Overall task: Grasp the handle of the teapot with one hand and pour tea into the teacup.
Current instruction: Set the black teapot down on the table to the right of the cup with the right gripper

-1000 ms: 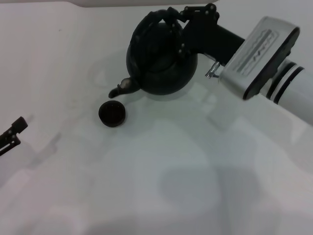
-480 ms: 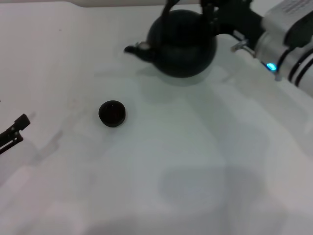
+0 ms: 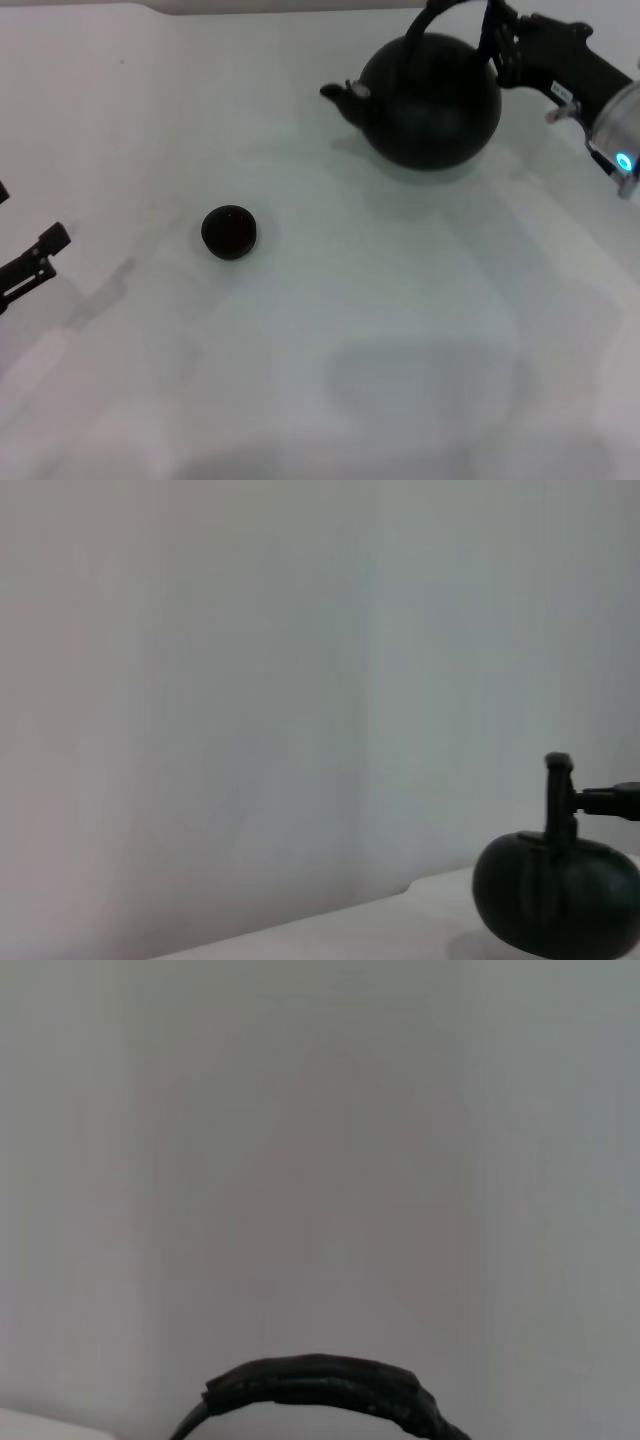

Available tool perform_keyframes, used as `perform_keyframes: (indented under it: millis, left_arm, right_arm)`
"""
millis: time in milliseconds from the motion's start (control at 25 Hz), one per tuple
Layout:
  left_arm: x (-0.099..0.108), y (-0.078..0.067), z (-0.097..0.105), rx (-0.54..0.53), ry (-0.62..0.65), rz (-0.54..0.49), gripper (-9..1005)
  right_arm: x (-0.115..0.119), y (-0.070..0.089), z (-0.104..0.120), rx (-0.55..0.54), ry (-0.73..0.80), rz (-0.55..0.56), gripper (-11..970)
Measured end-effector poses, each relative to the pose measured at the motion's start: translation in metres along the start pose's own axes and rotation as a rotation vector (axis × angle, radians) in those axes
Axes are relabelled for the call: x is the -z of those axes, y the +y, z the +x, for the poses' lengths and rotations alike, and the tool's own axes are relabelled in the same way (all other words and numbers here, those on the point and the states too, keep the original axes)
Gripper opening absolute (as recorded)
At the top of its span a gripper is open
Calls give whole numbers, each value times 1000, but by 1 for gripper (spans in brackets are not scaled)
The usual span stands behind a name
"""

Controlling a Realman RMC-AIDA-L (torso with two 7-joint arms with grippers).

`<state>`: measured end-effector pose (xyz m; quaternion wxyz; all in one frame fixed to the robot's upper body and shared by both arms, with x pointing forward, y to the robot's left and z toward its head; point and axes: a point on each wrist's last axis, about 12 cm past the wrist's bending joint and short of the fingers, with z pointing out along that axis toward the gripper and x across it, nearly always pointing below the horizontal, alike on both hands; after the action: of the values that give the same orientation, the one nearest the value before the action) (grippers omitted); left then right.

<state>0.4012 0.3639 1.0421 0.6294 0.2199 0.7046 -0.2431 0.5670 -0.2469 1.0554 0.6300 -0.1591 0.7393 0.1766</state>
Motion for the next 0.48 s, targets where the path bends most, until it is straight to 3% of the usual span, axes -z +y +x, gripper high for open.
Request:
perform_keyframes:
  millis: [480]
  left_arm:
    - [-11, 5, -1, -7, 17, 10, 886]
  right_arm:
    - [27, 3, 14, -8, 4, -98, 100]
